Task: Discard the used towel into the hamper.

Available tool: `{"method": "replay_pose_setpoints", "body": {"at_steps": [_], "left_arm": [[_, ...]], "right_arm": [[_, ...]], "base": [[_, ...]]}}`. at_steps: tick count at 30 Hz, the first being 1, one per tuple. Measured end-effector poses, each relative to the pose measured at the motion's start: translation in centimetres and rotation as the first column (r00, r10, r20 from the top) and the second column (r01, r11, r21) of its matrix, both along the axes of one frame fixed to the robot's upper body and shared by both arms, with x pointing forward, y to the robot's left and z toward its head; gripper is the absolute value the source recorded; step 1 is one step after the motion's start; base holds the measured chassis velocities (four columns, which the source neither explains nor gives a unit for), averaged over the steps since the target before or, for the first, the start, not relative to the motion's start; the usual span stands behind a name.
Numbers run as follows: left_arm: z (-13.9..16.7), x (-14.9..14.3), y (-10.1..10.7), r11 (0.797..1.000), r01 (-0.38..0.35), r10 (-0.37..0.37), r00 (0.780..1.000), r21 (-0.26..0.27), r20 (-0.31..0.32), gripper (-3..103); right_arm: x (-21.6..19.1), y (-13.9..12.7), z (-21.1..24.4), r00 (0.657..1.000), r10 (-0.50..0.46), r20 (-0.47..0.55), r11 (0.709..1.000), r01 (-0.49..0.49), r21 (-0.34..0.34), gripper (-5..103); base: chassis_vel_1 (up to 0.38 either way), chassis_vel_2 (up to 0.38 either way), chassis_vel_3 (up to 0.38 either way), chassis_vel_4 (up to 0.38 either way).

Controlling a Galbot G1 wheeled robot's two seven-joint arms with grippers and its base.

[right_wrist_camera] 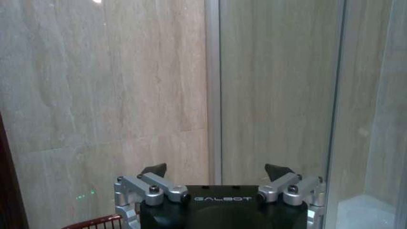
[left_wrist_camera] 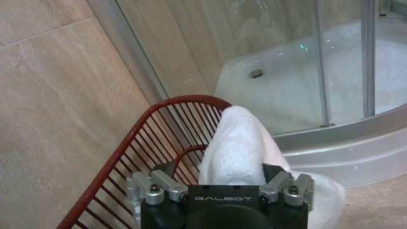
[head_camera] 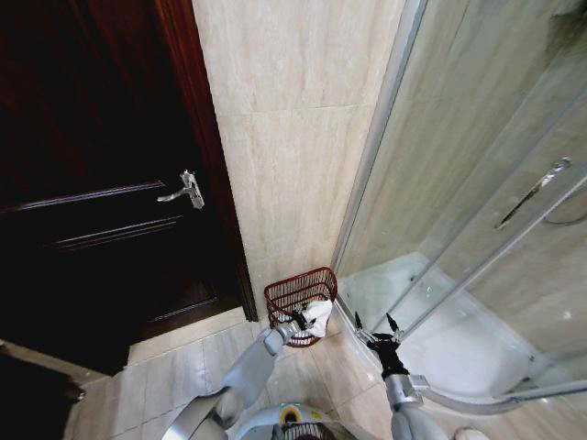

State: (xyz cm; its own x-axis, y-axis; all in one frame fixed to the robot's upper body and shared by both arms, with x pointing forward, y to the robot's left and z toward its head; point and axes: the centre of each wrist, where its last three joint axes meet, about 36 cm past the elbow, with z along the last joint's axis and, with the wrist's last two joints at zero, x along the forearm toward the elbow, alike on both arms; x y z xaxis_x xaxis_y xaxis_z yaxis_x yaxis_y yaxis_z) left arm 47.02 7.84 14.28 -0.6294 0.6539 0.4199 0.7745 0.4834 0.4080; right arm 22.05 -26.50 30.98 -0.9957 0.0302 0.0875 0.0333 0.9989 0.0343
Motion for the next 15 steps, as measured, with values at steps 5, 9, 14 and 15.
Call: {"method": "replay_pose_setpoints", "body": {"at_steps": [5, 9, 14, 15], "left_arm": [[-0.11, -0.12, 0.04, 1.000, 0.004, -0.004, 1.000, -0.001, -0.006, 93], [-0.25, -0.29, 0.07, 1.000, 0.016, -0.017, 1.000, -0.004, -0.013, 85], [-0.78, -0.84, 0.19, 1.000, 0.025, -0.025, 0.999, 0.001, -0.026, 65], [-0.80, -0.87, 0.19, 1.000, 0.026, -0.026, 0.999, 0.001, -0.026, 61]], "right_arm": [[0.01, 0.01, -0.07, 1.000, 0.000, -0.002, 1.000, 0.000, 0.000, 100], [-0.03, -0.01, -0.09, 1.000, 0.000, -0.003, 1.000, 0.000, 0.000, 100], [-0.10, -0.05, -0.08, 1.000, -0.001, -0.004, 1.000, 0.001, -0.002, 100], [-0.14, -0.06, -0.12, 1.000, -0.002, -0.005, 1.000, 0.002, -0.002, 100]], "base": [[0.000, 0.000, 0.000, 0.000], [0.000, 0.000, 0.000, 0.000], [0.000, 0.000, 0.000, 0.000], [0.000, 0.000, 0.000, 0.000]]}}
